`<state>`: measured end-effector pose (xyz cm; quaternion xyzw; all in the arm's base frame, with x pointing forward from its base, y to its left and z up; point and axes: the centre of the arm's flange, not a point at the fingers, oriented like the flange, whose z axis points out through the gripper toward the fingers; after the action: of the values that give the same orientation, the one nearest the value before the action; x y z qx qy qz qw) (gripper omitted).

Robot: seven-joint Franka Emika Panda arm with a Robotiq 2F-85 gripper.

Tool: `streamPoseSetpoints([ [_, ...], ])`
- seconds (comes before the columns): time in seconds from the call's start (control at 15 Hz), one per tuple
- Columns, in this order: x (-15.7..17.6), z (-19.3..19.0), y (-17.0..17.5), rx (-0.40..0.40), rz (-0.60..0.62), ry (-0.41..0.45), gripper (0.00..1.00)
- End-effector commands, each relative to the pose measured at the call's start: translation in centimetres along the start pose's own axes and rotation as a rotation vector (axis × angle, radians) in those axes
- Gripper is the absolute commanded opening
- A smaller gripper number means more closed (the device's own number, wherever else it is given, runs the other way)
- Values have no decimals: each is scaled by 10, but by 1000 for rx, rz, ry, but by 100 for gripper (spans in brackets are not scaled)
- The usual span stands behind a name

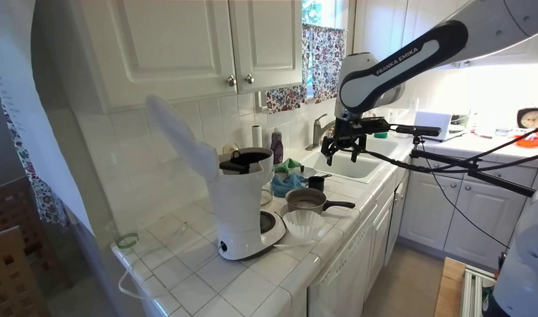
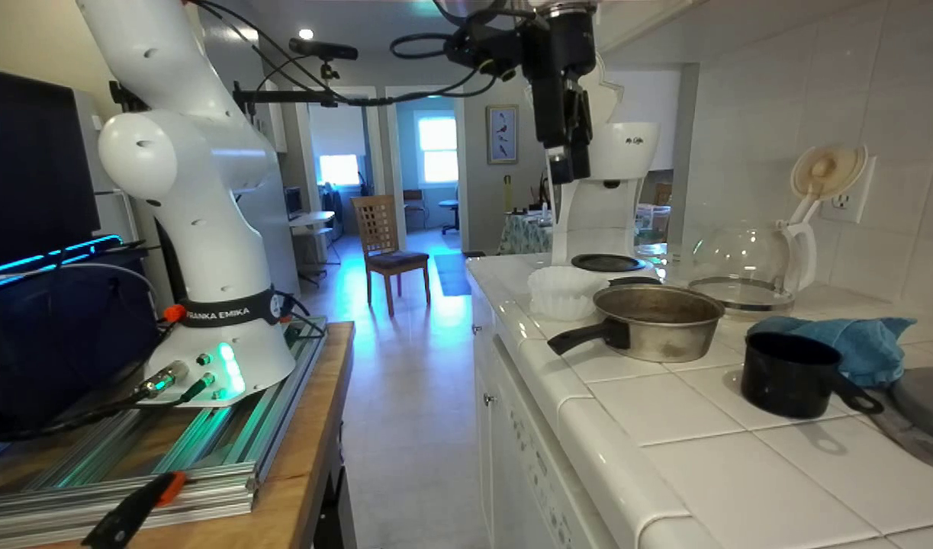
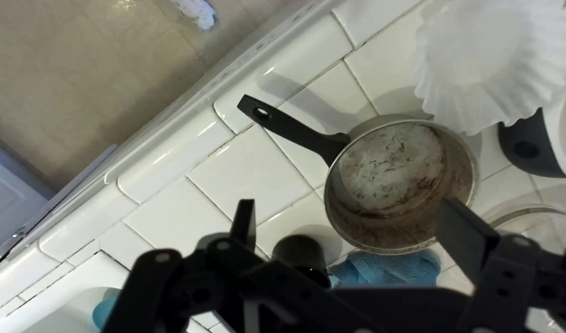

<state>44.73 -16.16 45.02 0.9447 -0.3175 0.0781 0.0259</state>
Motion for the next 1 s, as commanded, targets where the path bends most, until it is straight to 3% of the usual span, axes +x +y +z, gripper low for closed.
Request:
streamPoseSetpoints([
  [0.0, 25, 18, 14, 13, -30, 45, 100],
  [0.2, 38, 24, 26, 33, -51, 67, 100],
  [0.27, 23, 20, 21, 16, -34, 53, 100],
  [0.93, 27, 22, 23, 5, -26, 41, 100],
])
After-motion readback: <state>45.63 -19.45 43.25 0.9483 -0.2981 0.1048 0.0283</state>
